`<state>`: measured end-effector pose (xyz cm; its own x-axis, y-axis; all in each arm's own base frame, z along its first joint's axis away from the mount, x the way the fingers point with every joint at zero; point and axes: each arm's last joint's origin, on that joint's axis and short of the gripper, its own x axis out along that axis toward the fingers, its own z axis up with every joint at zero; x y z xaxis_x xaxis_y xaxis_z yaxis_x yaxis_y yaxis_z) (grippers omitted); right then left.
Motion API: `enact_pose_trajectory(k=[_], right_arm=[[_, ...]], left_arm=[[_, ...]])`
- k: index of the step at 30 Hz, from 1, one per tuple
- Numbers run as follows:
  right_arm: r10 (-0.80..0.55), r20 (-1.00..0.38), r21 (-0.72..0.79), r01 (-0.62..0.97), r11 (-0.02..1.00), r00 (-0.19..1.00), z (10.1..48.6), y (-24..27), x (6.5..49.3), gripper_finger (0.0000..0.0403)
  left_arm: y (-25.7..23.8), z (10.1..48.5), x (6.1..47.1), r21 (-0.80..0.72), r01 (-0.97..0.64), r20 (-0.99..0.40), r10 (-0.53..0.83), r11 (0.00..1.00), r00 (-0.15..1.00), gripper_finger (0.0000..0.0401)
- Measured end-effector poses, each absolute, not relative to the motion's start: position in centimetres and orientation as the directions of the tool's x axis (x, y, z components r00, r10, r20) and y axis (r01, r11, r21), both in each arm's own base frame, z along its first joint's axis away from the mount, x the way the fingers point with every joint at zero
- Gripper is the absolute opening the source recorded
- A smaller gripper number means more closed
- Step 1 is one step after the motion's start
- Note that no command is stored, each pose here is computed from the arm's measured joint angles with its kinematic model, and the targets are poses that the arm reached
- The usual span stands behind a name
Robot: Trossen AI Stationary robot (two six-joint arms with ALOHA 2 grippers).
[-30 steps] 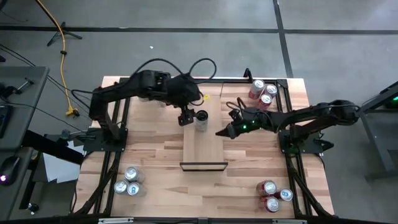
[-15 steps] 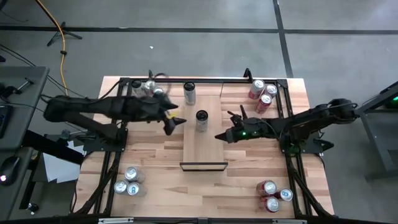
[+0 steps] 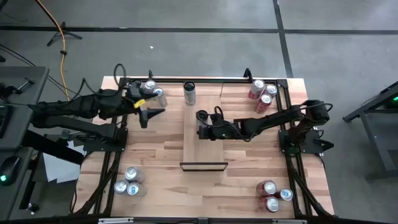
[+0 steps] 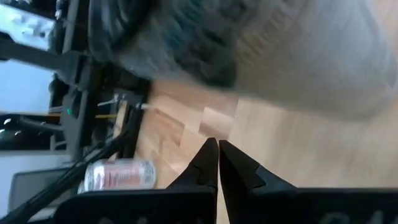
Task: Place canned beverage on shelf
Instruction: Put the bottom white-pink soda can on the shelf aligned with the other white-pink soda can
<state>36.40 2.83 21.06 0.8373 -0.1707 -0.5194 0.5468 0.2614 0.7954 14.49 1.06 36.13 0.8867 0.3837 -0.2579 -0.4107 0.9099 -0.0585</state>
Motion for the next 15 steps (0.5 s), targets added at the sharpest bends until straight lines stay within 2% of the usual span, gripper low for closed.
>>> enact_pose_trajectory(k=[4,8,15], right_arm=[[-0.185,-0.515,0.812,0.546,0.206,0.837,21.2,2.7,37.1,0.0],[-0.261,-0.52,0.81,0.566,0.152,0.813,20.7,2.4,36.8,0.0],[-0.33,-0.52,0.791,0.59,0.16,0.787,20.6,1.0,36.8,0.0]], left_arm=[[1.1,36.5,13.4,-0.072,-0.413,-0.232,0.387,0.908,0.892,0.0299],[1.1,36.6,12.8,-0.08,-0.413,-0.23,0.387,0.907,0.893,0.0299],[1.2,36.5,13.0,-0.07,-0.44,-0.23,0.415,0.895,0.88,0.0299]])
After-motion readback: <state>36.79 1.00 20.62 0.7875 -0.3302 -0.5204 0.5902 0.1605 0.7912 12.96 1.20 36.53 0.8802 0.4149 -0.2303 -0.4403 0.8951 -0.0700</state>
